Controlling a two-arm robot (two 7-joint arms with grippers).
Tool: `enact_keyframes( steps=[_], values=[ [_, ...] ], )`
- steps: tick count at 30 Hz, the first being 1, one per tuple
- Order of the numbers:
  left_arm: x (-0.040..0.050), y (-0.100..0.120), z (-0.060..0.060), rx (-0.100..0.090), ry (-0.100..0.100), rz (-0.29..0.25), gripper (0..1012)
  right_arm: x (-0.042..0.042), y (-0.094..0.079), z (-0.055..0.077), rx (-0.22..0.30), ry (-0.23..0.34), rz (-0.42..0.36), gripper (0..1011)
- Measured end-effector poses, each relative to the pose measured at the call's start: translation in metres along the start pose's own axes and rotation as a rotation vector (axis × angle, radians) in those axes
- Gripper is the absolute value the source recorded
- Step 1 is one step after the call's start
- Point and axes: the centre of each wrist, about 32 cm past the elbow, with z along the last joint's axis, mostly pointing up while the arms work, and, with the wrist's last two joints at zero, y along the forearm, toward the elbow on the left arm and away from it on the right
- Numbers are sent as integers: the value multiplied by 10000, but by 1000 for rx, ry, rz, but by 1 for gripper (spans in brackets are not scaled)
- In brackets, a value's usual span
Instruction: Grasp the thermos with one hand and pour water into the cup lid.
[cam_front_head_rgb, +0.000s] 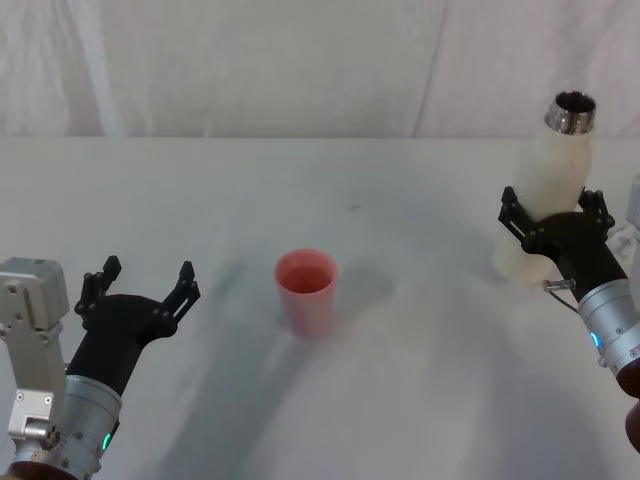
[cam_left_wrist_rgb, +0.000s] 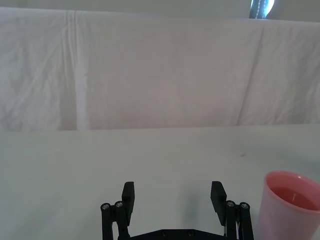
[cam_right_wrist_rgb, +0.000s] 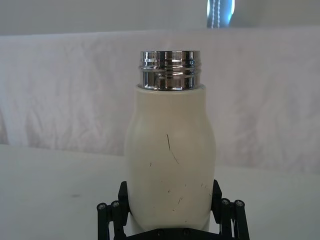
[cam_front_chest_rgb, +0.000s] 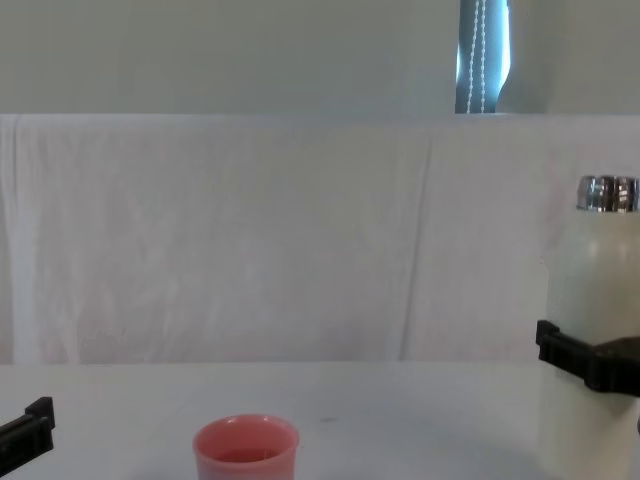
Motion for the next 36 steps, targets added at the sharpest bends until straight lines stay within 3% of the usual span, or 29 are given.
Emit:
enact_keyframes(
  steps=[13, 15, 27, 36],
  values=[
    [0, 0, 0, 0, 0, 0, 1001, 28, 17, 165, 70, -118, 34, 951],
    [0, 0, 0, 0, 0, 0, 1001, 33, 34, 172, 87, -191, 39, 951],
    [0, 0, 0, 0, 0, 0, 1001, 74, 86, 249, 95, -377, 96, 951],
    [0, 0, 0, 0, 0, 0, 1001, 37, 108, 337, 85, -548, 131, 951]
  ],
)
